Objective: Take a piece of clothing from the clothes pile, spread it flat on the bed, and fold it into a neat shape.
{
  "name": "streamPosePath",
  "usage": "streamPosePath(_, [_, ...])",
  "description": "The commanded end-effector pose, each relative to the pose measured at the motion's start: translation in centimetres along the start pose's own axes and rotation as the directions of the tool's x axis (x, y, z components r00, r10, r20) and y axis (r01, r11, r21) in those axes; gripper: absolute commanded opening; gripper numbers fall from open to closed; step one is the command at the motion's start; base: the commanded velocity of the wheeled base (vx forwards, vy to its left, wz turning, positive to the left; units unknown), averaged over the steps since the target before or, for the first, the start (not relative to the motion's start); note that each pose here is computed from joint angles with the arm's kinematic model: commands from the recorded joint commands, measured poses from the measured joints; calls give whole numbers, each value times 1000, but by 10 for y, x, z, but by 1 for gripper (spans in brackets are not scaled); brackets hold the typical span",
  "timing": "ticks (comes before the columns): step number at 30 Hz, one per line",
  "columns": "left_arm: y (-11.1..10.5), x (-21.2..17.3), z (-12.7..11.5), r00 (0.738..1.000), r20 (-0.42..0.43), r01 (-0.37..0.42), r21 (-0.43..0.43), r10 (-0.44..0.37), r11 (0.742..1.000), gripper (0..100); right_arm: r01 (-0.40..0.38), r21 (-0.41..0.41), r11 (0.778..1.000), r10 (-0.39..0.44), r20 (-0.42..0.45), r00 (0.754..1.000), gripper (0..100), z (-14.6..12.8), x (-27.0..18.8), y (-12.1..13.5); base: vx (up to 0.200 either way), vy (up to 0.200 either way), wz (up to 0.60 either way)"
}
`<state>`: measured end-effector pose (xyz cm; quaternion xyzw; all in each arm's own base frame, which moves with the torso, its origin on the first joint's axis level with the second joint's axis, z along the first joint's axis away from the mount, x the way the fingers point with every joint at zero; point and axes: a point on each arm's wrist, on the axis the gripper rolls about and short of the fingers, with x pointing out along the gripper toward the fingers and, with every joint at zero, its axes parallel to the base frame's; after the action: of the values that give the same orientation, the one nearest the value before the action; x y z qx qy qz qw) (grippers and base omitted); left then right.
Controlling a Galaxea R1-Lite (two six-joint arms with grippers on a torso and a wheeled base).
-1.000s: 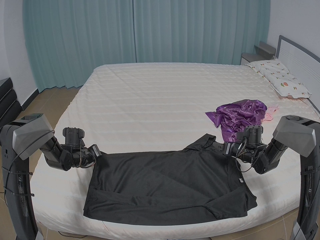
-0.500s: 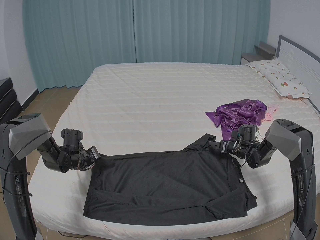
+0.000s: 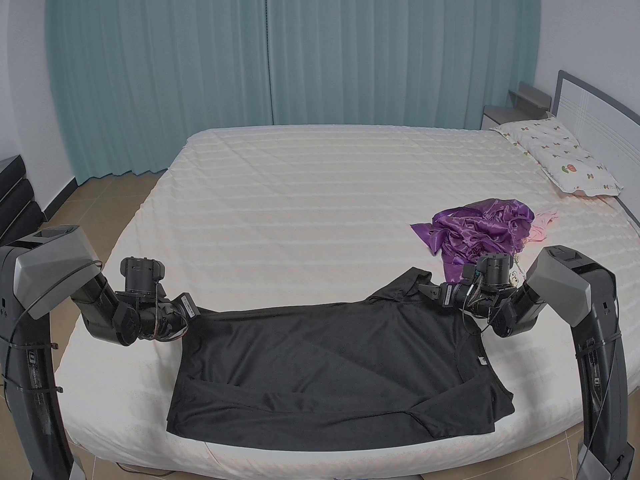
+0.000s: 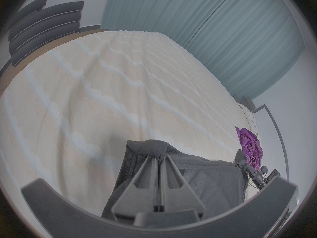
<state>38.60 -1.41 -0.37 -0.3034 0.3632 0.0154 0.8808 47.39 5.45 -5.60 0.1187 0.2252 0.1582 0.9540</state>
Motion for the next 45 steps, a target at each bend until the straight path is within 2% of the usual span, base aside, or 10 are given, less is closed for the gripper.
streamPosePath(1, [0, -1, 2, 1000, 6, 3, 0, -3, 1000, 0, -17, 19, 1000, 17, 9, 1000, 100, 1, 1, 7, 0, 0, 0])
streamPosePath(3, [0, -1, 2, 1000, 6, 1, -1, -1, 1000, 0, -22, 20, 1000, 22, 6, 1000, 100, -1, 1, 9, 0, 0, 0])
streamPosePath(4, [0, -1, 2, 1000, 6, 1, -1, -1, 1000, 0, -22, 21, 1000, 22, 4, 1000, 0, -1, 2, 9, 0, 0, 0])
streamPosePath(17, [-1, 0, 3, 1000, 12, 3, -3, -3, 1000, 0, -24, 29, 999, 23, 16, 1000, 0, 2, -7, 9, 0, 0, 0])
streamPosePath(25, [-7, -6, 10, 999, 42, 16, -19, -15, 1000, 0, -36, 60, 998, 31, 80, 996, 0, 20, -19, 13, 0, 0, 0])
streamPosePath(28, [-10, -10, 15, 998, 61, 26, -16, -25, 1000, 0, -18, 81, 997, 13, 58, 998, 0, 15, -28, 14, 0, 0, 0])
streamPosePath(32, [-11, -12, 18, 996, 79, 32, -9, -31, 999, 0, -34, 96, 995, 23, 112, 993, 0, 30, -41, 19, 0, 0, 0])
streamPosePath(39, [-10, -12, 19, 994, 110, -19, 27, 16, 999, 0, 29, 154, 988, -45, 103, 994, 0, 24, -61, 6, 0, 0, 0])
streamPosePath(41, [-10, -13, 18, 994, 109, -22, 40, 17, 999, 0, 10, 157, 988, -33, 146, 989, 0, 28, -63, 7, 0, 0, 0])
streamPosePath(45, [-12, -15, 20, 993, 119, -16, 49, 10, 999, 0, -1, 173, 985, -28, 167, 986, 0, 23, -65, 8, 0, 0, 0])
